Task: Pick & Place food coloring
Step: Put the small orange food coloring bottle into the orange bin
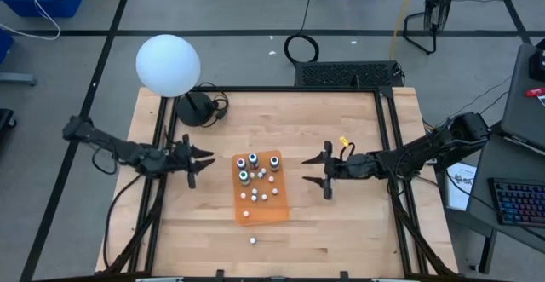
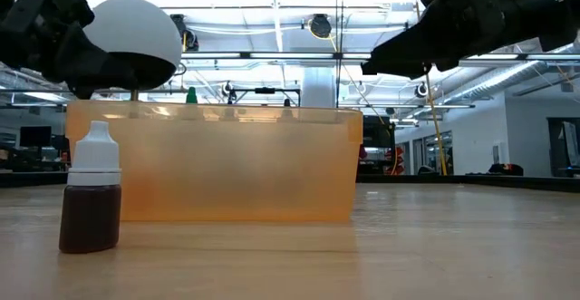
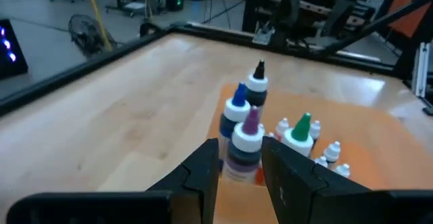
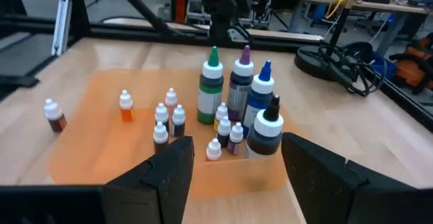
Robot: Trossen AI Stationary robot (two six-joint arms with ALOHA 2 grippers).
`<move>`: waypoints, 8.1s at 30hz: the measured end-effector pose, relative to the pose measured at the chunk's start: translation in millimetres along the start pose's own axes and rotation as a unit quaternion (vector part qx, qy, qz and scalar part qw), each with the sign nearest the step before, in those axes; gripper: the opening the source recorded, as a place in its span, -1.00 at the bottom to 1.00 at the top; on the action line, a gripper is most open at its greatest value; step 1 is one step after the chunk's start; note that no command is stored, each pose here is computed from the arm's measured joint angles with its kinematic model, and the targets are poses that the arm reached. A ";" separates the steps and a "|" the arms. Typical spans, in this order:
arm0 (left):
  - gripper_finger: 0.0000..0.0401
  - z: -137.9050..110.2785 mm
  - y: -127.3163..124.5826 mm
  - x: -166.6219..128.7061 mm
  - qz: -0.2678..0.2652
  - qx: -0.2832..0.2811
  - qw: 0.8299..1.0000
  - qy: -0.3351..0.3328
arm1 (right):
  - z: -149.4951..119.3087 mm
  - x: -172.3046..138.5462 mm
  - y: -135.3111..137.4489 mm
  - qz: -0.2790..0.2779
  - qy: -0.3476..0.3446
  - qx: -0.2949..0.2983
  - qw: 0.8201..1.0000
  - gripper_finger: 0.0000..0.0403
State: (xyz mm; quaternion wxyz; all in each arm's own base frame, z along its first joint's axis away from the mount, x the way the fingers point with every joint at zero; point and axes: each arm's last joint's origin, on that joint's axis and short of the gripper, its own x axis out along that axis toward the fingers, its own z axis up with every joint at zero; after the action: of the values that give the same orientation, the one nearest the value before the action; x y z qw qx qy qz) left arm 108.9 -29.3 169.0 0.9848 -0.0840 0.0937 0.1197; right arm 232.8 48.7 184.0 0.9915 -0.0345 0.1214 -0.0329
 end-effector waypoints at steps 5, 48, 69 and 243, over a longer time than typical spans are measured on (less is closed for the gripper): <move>-0.42 -2.0 16.7 -8.5 -0.007 0.016 1.000 0.000 | 2.0 1.1 4.3 0.064 -0.013 0.049 0.997 0.05; -0.42 2.7 33.5 -13.5 0.078 0.070 0.994 -0.021 | 14.0 191.8 140.1 0.329 0.119 -0.132 0.928 0.05; -0.42 2.7 33.4 -13.5 0.078 0.070 0.994 -0.020 | 40.7 147.7 158.9 0.230 0.152 -0.332 0.902 0.05; 0.07 -20.9 -215.0 172.8 -0.393 0.333 0.782 0.351 | -57.6 49.7 119.6 0.173 0.077 0.112 0.975 -0.21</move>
State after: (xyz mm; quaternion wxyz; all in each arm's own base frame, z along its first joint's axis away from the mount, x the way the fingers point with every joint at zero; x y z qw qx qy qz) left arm 324.3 -201.1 144.2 0.8118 0.1838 0.4260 -0.3545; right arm 273.8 160.6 107.2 0.9674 0.1008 0.1968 0.1237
